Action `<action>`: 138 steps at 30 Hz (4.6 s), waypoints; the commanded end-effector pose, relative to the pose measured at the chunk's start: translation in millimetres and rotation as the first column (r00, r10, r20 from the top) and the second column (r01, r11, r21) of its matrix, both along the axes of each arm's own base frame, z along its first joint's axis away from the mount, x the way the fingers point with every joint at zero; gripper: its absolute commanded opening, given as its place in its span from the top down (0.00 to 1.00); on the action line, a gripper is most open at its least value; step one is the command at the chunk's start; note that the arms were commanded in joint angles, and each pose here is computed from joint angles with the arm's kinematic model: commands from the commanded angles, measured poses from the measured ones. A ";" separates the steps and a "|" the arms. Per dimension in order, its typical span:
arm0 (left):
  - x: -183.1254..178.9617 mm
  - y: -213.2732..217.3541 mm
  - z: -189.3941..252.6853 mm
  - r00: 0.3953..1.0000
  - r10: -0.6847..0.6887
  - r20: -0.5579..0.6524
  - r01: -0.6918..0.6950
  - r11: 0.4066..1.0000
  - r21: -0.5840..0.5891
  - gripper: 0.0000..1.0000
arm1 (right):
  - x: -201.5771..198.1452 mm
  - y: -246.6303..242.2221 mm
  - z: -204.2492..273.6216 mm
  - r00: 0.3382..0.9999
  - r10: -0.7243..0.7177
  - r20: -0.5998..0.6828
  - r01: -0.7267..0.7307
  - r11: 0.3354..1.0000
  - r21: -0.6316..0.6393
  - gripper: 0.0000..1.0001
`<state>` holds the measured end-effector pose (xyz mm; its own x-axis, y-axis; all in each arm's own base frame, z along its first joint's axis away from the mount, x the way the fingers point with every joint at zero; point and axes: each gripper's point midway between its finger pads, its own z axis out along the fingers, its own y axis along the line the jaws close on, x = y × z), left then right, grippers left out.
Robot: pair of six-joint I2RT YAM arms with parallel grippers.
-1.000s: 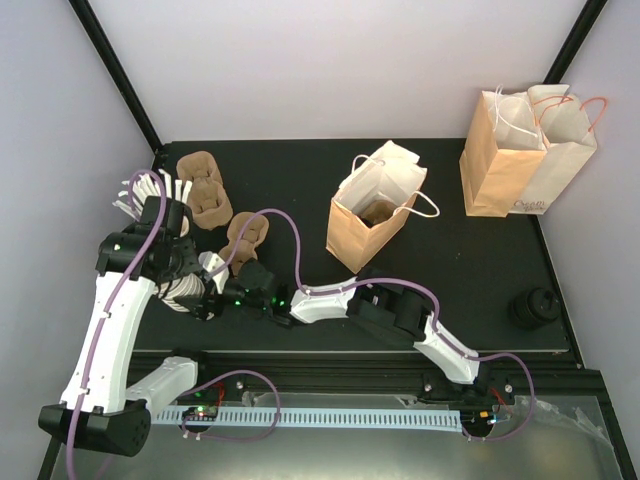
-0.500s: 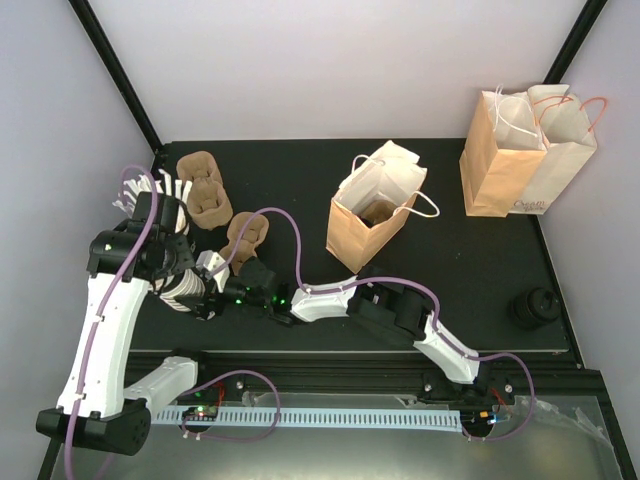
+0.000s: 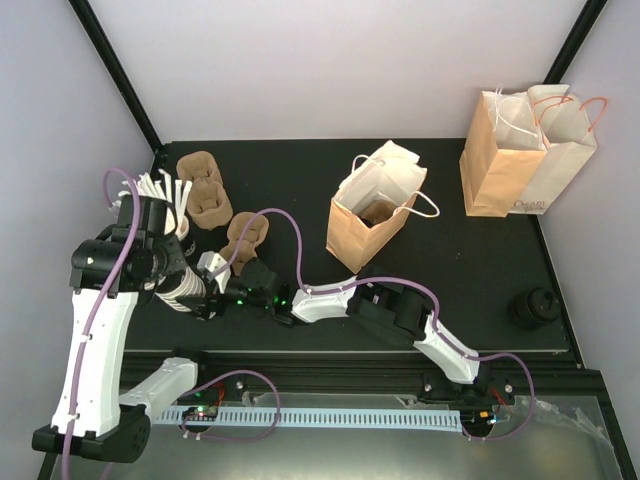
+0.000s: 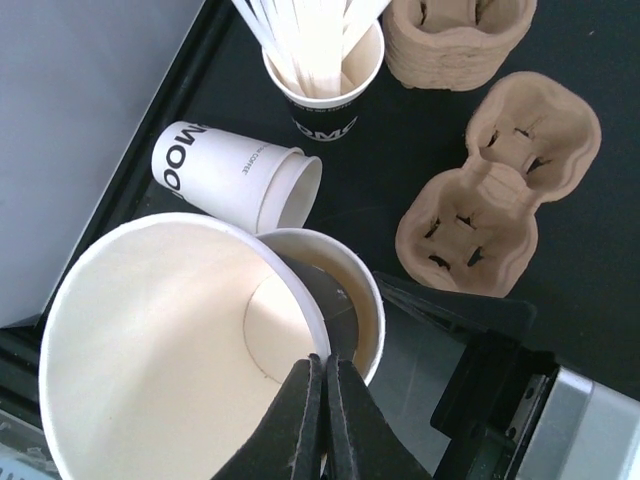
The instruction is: Pack the takeout coffee
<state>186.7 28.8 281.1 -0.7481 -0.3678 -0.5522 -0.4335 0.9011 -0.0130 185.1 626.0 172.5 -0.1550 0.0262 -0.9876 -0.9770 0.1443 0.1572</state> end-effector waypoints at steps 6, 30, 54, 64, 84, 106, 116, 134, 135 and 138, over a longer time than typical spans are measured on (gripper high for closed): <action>-13.7 2.8 34.7 0.996 -0.025 0.087 0.023 1.000 0.018 0.98 | 8.0 -6.4 -18.6 1.000 -0.018 0.002 0.018 0.998 -0.057 0.13; -18.6 11.2 94.7 0.964 -0.069 0.258 0.045 0.994 0.096 0.98 | 6.6 -7.6 -16.9 1.000 -0.015 0.017 0.016 0.998 -0.058 0.13; 13.4 -76.9 102.1 0.840 -0.343 0.421 0.441 0.883 -0.162 0.98 | -34.7 -85.4 81.2 0.964 0.046 0.262 -0.055 0.998 0.028 0.00; 24.7 -132.9 83.4 0.782 -0.451 0.429 0.592 0.753 -0.288 0.99 | -64.2 -180.4 55.8 0.996 0.043 0.080 -0.033 0.991 -0.128 0.00; 20.2 -270.1 -22.2 0.573 -0.781 0.248 0.819 0.533 -0.213 0.98 | -30.9 -388.7 -51.0 0.659 -0.528 -0.536 0.229 0.819 -0.526 0.00; 22.3 -352.9 -130.5 0.512 -0.857 -0.060 0.859 0.509 0.057 0.98 | 19.8 -488.5 -81.8 0.229 -0.911 -0.343 0.380 0.408 -0.830 0.00; 6.5 -368.5 -140.6 0.512 -0.854 -0.090 0.859 0.512 0.026 0.24 | 27.7 -506.6 -70.5 0.154 -0.947 -0.281 0.400 0.320 -0.859 0.00; 20.4 -288.1 -30.9 0.506 -0.777 0.376 0.852 0.519 -0.073 0.01 | 53.4 -607.5 -19.3 -0.268 -0.939 -0.216 0.420 0.088 -0.903 0.23; 28.1 -274.8 -30.8 0.528 -0.761 0.376 0.836 0.543 -0.074 0.01 | 55.4 -617.4 -13.8 -0.303 -0.930 -0.208 0.426 0.063 -0.902 0.20; 41.0 -249.1 -31.2 0.558 -0.744 0.366 0.816 0.572 -0.081 0.01 | 61.6 -638.1 -1.6 -0.369 -0.915 -0.166 0.415 -0.002 -0.910 0.15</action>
<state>216.4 -230.6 248.5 -0.6399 0.1544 -0.7528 0.4702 0.8535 -0.2246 247.5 13.2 155.7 -0.7775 0.5097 -0.3684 0.4880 0.8584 0.1580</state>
